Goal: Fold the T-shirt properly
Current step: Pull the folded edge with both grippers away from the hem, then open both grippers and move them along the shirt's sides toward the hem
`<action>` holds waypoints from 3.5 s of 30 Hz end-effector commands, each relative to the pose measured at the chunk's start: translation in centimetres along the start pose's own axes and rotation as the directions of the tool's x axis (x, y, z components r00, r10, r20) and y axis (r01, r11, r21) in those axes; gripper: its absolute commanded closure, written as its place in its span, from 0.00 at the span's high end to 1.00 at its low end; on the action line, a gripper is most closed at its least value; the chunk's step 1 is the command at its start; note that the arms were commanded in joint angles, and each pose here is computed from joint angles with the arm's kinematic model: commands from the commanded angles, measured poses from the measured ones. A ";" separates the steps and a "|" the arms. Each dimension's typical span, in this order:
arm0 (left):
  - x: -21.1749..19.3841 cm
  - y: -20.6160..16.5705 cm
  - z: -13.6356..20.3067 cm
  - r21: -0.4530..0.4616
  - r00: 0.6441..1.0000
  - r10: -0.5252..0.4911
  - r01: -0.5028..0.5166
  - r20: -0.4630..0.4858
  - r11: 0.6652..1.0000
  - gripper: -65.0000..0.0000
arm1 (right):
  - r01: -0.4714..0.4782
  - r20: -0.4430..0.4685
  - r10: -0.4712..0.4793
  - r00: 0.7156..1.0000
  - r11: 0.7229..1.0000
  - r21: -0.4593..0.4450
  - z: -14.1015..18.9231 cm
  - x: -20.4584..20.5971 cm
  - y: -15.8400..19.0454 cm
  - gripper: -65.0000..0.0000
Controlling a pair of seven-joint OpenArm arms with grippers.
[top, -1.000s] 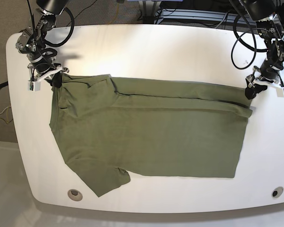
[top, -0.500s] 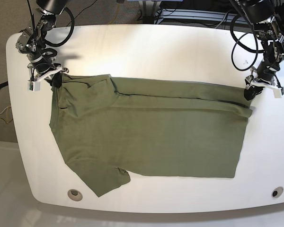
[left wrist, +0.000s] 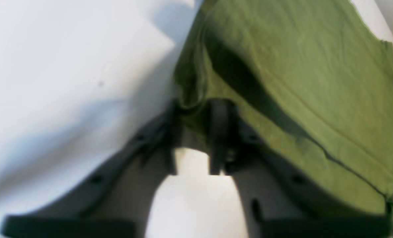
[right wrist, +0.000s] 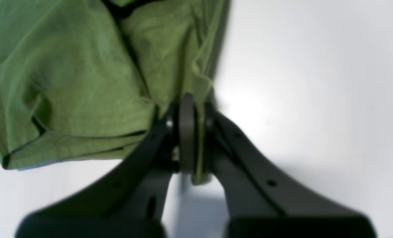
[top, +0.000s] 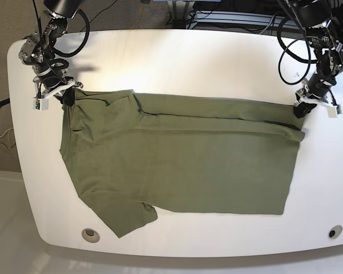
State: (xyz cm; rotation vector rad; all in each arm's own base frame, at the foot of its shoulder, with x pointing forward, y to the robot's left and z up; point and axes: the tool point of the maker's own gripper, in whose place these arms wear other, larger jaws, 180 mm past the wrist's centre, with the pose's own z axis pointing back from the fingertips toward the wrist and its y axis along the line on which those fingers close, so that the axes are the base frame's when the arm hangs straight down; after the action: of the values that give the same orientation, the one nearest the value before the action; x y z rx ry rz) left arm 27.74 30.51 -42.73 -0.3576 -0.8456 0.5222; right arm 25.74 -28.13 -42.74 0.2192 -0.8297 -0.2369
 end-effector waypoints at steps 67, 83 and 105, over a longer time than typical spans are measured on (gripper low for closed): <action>-7.5 4.7 12.4 0.094 0.956 -0.195 0.219 -0.218 0.971 0.00 | -0.153 -0.227 0.138 0.964 0.987 -0.051 12.3 -9.8 -1.3 0.00; -7.5 4.8 12.4 0.098 0.957 -0.195 0.220 -0.216 0.971 0.00 | -0.163 -0.214 0.149 0.965 0.986 -0.047 12.0 -9.3 -1.3 0.00; -6.6 4.4 12.8 0.097 0.936 -0.242 0.274 -0.256 0.957 0.41 | -0.192 -0.162 0.183 0.970 0.980 -0.047 12.5 -7.4 -0.9 0.38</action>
State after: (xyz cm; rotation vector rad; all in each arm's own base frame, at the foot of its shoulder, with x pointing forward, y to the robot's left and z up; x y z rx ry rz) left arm 12.77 30.86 -41.28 -0.2037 -0.6149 0.2945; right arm 10.63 -27.53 -41.09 0.1137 -0.6376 -0.0809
